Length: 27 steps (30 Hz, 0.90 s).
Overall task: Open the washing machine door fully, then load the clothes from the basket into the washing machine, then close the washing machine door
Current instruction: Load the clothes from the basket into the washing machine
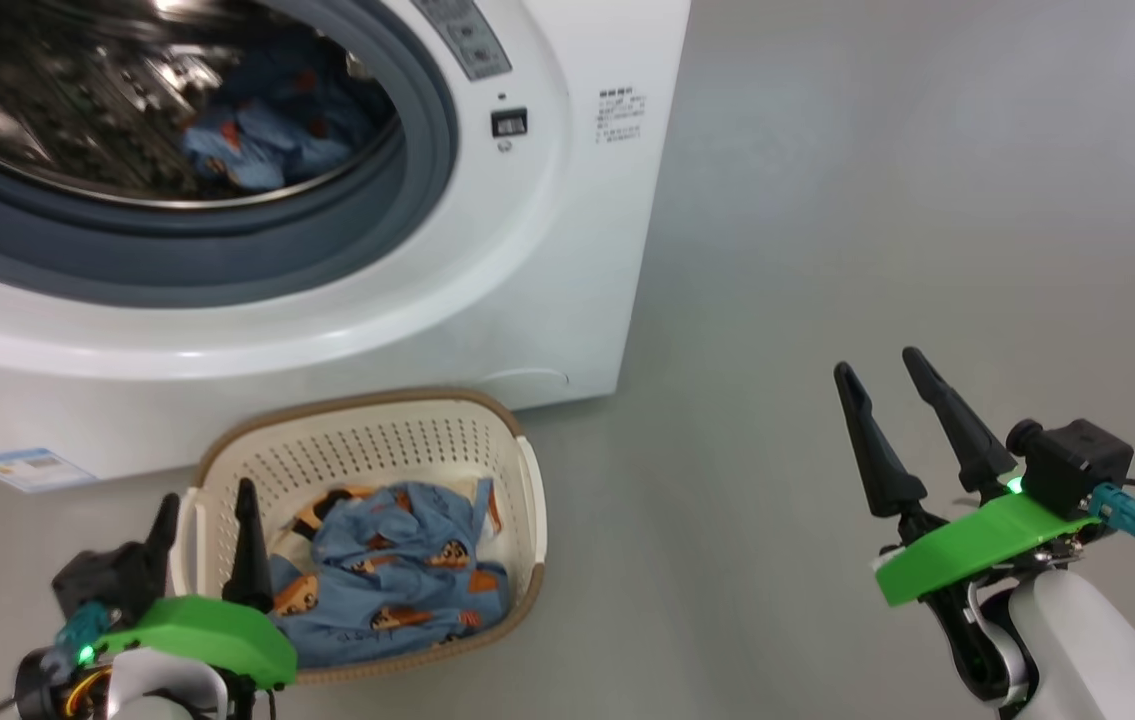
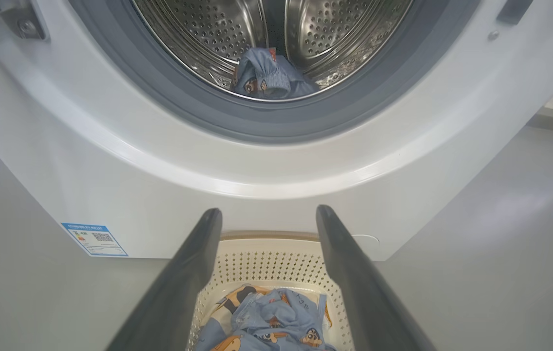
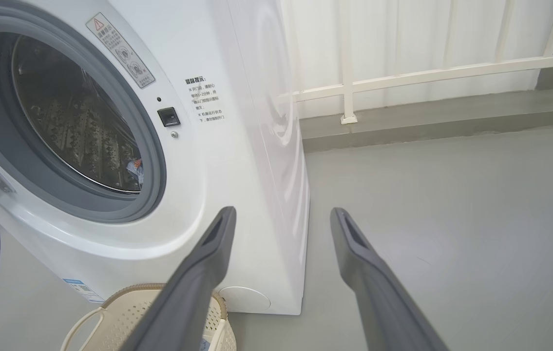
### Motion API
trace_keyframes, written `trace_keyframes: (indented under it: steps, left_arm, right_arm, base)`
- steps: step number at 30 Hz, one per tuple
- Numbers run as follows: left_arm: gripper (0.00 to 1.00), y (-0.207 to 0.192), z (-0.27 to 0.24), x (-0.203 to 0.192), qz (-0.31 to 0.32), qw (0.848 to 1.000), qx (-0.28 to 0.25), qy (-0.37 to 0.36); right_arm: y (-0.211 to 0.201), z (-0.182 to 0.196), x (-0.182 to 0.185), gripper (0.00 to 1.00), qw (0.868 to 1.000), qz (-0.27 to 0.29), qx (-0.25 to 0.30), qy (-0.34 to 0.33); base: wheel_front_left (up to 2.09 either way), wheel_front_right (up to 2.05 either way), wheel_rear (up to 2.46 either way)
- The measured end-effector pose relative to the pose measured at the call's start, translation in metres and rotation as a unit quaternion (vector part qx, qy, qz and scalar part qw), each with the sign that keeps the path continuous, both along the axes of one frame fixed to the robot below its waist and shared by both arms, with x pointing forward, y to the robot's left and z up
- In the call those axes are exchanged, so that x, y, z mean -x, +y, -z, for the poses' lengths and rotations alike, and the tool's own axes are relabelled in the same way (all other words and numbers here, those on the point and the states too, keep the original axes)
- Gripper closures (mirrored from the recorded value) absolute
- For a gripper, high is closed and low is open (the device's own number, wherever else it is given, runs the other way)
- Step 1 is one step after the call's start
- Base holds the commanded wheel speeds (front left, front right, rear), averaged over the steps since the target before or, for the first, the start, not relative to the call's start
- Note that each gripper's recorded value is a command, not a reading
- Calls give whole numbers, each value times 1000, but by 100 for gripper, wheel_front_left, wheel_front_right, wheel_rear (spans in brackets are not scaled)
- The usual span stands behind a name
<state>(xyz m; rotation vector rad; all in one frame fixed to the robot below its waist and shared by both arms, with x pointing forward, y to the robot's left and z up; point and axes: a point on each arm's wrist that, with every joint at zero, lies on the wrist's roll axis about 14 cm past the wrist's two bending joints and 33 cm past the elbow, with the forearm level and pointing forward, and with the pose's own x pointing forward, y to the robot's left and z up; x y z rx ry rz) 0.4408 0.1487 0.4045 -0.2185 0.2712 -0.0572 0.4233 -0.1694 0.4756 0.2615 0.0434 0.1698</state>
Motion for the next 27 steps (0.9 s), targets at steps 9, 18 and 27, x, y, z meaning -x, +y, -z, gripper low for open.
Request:
trace_keyframes:
  steps: [9,18,27]
  left_arm:
    - [0,-13,69,-24,40,994,-5,104]
    - [0,-22,134,-41,61,980,-2,188]
    - [0,-30,196,-45,82,960,-5,266]
  right_arm:
    - [-6,20,-24,0,1000,16,-9,17]
    - [-10,49,-47,0,999,29,-13,39]
    - [-11,86,-62,0,997,36,-16,71]
  base:
    - [0,0,0]
    - [0,0,0]
    - [0,0,0]
